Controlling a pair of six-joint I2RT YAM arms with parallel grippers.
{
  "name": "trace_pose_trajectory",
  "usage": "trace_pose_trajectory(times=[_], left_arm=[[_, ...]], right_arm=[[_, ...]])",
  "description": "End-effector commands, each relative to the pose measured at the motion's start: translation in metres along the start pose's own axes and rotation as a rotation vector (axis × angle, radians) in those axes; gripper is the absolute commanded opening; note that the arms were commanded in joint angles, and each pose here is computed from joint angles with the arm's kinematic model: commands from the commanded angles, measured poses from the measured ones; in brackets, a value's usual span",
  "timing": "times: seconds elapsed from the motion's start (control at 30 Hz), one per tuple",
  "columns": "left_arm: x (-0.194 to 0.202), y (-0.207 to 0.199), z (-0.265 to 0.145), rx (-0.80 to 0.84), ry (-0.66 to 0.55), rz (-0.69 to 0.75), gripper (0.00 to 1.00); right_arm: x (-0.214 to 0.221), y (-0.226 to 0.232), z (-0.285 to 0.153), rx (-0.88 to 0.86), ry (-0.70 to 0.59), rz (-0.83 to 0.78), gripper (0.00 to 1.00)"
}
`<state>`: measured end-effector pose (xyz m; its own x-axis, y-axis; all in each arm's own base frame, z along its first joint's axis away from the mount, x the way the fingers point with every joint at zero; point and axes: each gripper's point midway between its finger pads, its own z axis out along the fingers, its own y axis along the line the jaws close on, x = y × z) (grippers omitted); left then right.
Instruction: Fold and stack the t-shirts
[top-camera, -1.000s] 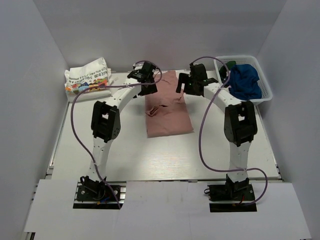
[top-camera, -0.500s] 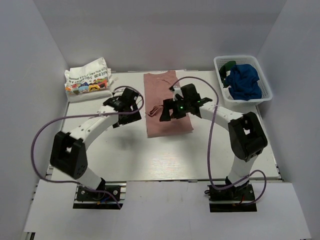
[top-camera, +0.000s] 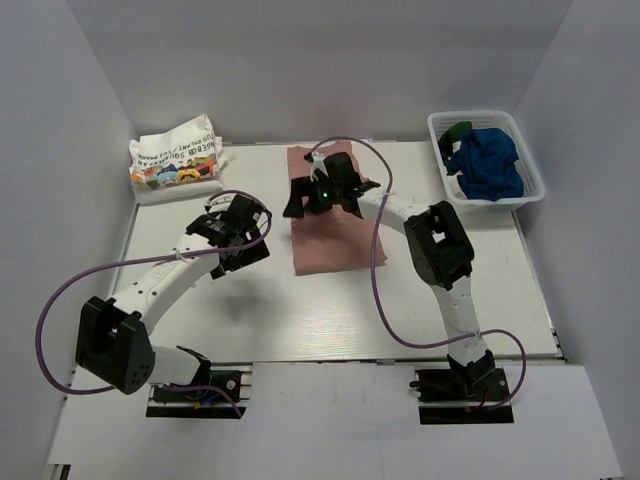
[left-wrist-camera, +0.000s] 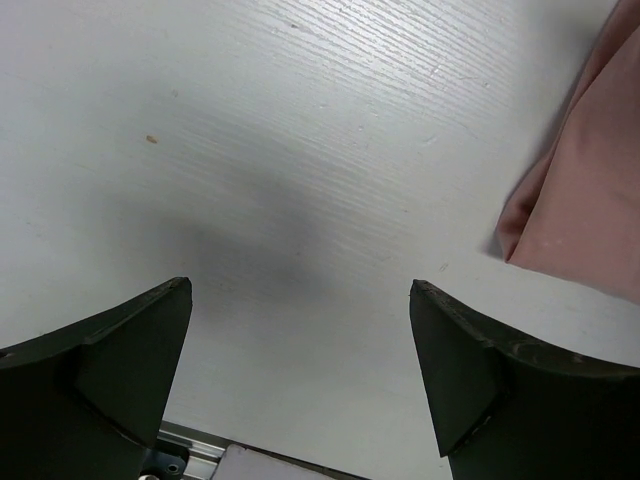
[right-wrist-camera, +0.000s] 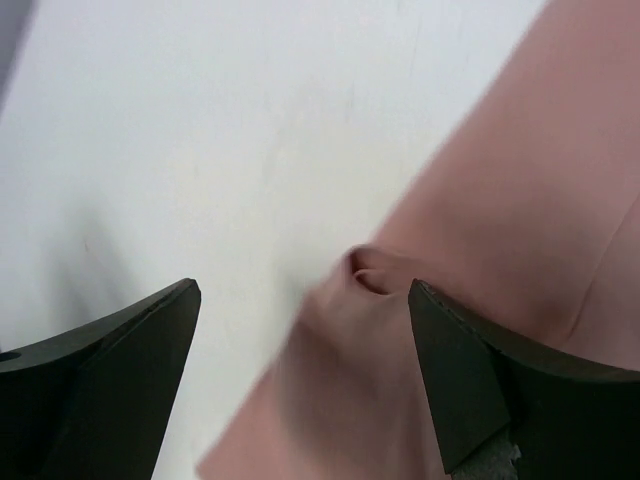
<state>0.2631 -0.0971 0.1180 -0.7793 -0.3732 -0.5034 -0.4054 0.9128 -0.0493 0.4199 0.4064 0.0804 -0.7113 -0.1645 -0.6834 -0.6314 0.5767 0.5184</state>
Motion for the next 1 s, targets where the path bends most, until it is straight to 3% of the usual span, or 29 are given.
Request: trace_pose_trajectory(times=[0.0, 0.13, 0.23, 0.27, 0.37, 0.43, 0.47, 0.5, 0.63, 0.77, 0.97], left_arm=[[-0.006, -0.002, -0.006, 0.01, -0.012, 0.003, 0.99], [0.003, -0.015, 0.003, 0.038, 0.04, 0.053, 0.99], [0.007, -0.034, 0.01, 0.108, 0.07, 0.087, 0.99], [0.011, -0.042, 0.011, 0.141, 0.084, 0.111, 0.99], [0.018, -0.073, 0.018, 0.278, 0.126, 0.151, 0.99], [0.021, -0.096, 0.017, 0.372, 0.14, 0.167, 0.99], [0.021, -0.101, 0.019, 0.391, 0.141, 0.175, 0.99], [0.025, -0.105, 0.025, 0.402, 0.163, 0.179, 0.99], [0.038, -0.124, 0.043, 0.448, 0.206, 0.2, 0.99], [0.049, -0.133, 0.057, 0.443, 0.255, 0.237, 0.79], [0.056, -0.129, 0.067, 0.422, 0.264, 0.239, 0.61]], right_arm=[[-0.082, -0.007, 0.004, 0.017, -0.228, -0.014, 0.9], [-0.117, -0.008, -0.021, 0.001, -0.294, -0.004, 0.9], [-0.086, -0.034, -0.039, 0.065, -0.27, 0.031, 0.9], [-0.114, -0.009, -0.076, 0.068, -0.35, -0.01, 0.9], [-0.055, -0.037, -0.124, 0.241, -0.315, 0.066, 0.9], [-0.049, -0.048, -0.164, 0.353, -0.37, 0.107, 0.9], [-0.006, -0.057, -0.174, 0.401, -0.318, 0.145, 0.9], [-0.007, -0.056, -0.195, 0.43, -0.355, 0.16, 0.9], [0.076, -0.086, -0.226, 0.592, -0.209, 0.261, 0.9], [0.119, -0.09, -0.232, 0.588, -0.09, 0.31, 0.9], [0.128, -0.09, -0.213, 0.482, -0.032, 0.284, 0.9]])
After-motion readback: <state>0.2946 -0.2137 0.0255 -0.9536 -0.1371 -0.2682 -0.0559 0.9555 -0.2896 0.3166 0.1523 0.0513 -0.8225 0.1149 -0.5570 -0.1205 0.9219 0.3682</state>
